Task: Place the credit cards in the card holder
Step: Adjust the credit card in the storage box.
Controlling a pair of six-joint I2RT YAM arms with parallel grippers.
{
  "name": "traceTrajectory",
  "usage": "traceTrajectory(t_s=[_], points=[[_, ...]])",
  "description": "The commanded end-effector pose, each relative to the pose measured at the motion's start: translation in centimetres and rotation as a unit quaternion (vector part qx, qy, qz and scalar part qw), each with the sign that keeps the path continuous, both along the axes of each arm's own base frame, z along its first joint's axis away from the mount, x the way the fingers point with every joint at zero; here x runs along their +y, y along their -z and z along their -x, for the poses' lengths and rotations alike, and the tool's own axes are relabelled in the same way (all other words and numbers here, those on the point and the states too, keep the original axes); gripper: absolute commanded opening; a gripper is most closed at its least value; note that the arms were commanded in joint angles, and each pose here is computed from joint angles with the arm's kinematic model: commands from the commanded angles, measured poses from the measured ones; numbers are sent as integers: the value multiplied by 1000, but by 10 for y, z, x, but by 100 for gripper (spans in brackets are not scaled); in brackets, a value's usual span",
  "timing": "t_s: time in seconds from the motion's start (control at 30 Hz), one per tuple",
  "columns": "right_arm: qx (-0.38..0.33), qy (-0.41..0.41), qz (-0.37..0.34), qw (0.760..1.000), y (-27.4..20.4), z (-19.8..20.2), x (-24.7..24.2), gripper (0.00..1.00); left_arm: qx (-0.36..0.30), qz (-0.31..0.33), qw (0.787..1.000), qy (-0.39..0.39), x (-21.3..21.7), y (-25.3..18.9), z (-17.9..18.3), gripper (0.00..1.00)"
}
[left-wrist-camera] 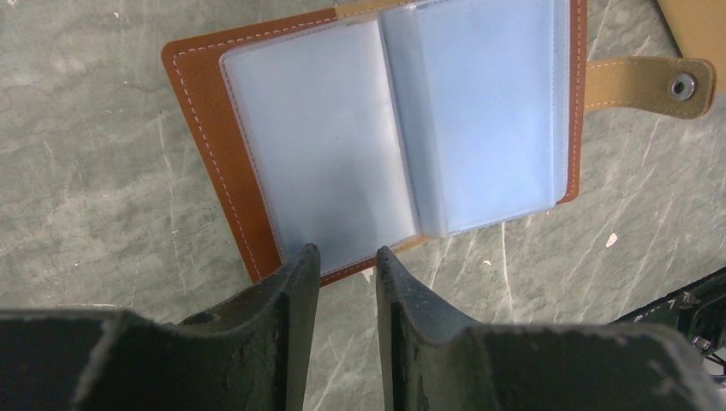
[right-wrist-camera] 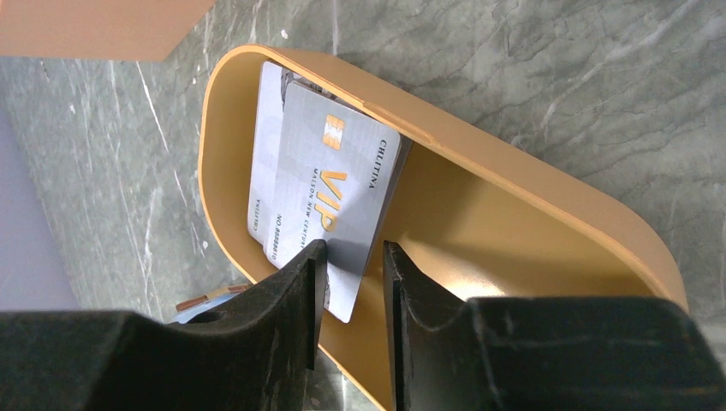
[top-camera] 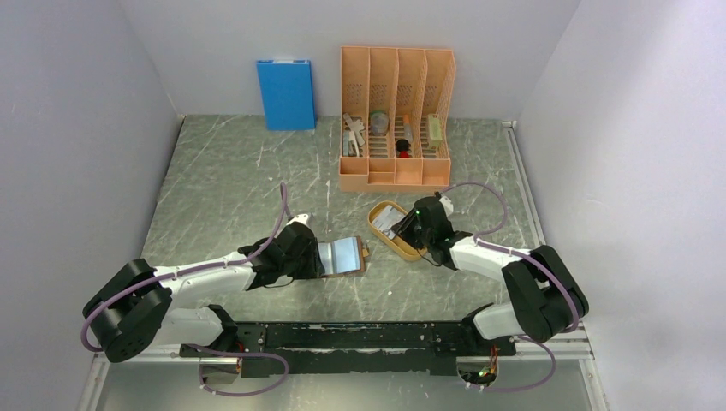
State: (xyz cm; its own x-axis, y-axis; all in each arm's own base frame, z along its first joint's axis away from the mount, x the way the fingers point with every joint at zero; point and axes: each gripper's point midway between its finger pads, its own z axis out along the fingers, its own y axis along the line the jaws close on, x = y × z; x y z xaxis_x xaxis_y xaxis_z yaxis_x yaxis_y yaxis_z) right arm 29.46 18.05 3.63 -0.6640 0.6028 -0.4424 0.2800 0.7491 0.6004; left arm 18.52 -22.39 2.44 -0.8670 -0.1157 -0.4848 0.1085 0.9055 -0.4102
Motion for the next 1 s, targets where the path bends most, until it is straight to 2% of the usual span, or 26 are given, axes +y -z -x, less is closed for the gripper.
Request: traceTrajectory(t_s=[0.0,0.47,0.63,0.97], points=[[11,3,13,1000,7,5,-8,33,0,7,1000,-1,-1,2,0,36],[-3,3,10,1000,0,8,-11,19,0,6,1000,0,-2,1,-1,36],[-14,2,6,1000,-9,3,-8,6,1,4,1000,1,-2,2,-1,36],[-28,8,-15,999,-26,-4,-3,0,-1,3,1000,1,-3,0,-2,35]])
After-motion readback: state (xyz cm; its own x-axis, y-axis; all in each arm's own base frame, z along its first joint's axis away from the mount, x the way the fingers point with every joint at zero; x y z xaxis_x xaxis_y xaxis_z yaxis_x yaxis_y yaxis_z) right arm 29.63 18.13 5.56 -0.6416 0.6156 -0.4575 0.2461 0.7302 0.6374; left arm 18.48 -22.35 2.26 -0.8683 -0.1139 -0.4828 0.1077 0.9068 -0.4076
